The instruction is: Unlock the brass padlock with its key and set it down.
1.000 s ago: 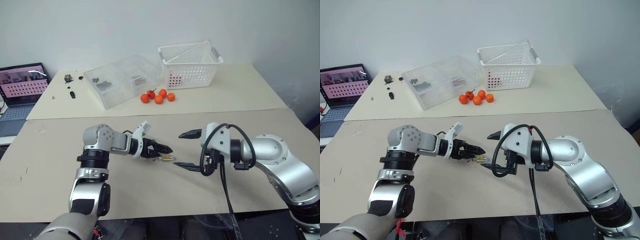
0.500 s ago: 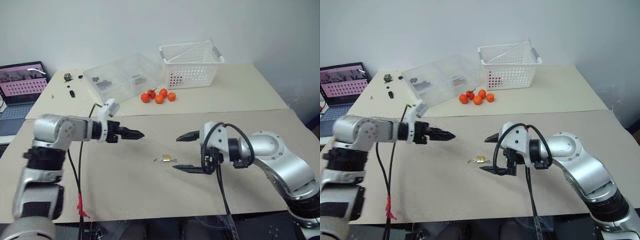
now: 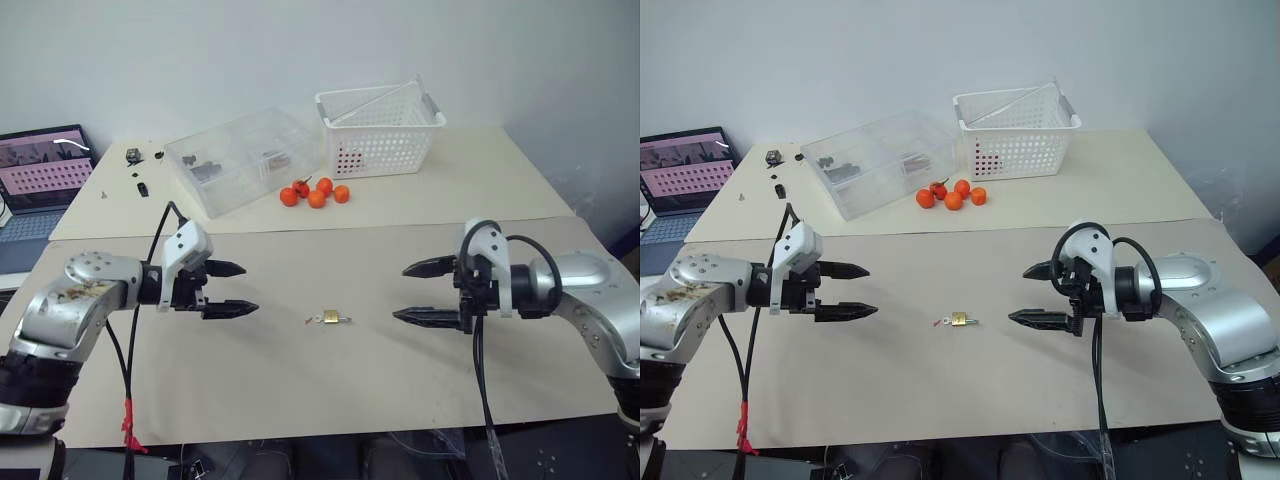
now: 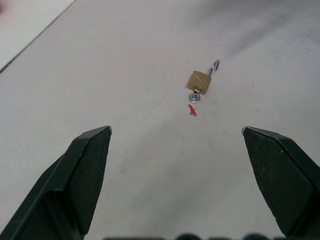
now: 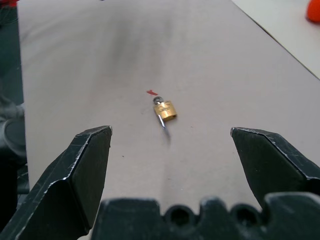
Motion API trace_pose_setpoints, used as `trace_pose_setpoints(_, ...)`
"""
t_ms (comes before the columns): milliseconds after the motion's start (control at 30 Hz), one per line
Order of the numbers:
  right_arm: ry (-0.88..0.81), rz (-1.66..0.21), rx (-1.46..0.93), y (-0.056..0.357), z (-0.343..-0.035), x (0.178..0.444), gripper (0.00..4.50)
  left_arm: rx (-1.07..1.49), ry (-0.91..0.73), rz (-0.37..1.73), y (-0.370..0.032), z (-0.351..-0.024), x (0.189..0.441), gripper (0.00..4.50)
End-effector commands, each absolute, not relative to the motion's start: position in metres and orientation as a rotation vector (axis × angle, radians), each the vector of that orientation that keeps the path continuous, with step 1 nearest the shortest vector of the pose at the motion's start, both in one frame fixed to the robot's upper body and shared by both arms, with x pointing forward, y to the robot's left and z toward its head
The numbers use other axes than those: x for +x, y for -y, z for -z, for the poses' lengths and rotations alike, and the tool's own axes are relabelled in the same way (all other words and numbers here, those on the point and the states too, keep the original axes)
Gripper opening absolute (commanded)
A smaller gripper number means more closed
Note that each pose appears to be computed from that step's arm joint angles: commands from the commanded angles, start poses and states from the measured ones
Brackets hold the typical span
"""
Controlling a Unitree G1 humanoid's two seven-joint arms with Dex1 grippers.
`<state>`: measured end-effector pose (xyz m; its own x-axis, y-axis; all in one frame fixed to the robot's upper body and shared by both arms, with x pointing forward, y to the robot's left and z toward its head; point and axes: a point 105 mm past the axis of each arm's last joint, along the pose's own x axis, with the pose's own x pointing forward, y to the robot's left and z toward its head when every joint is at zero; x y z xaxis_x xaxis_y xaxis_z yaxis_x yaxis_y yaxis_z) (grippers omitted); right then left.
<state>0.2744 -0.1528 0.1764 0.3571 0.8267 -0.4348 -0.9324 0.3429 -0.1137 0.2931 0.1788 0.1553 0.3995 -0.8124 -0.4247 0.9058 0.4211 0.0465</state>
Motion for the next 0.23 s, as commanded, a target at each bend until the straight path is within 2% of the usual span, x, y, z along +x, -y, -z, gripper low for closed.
trace_pose_setpoints(33, -0.279, -1.108, -0.402, 0.165, -0.189, 0.279, 4.50, 0.365, -0.236, 1.033, -0.178, -0.172, 0.299, 4.47)
trace_pose_setpoints(100, -0.285, -1.084, -0.392, 0.169, -0.186, 0.281, 4.50, 0.439, -0.192, 0.998, -0.178, -0.169, 0.303, 4.47)
trace_pose_setpoints(233, -0.291, -1.077, -0.394, 0.169, -0.182, 0.282, 4.50, 0.424, -0.164, 1.030, -0.169, -0.170, 0.301, 4.47)
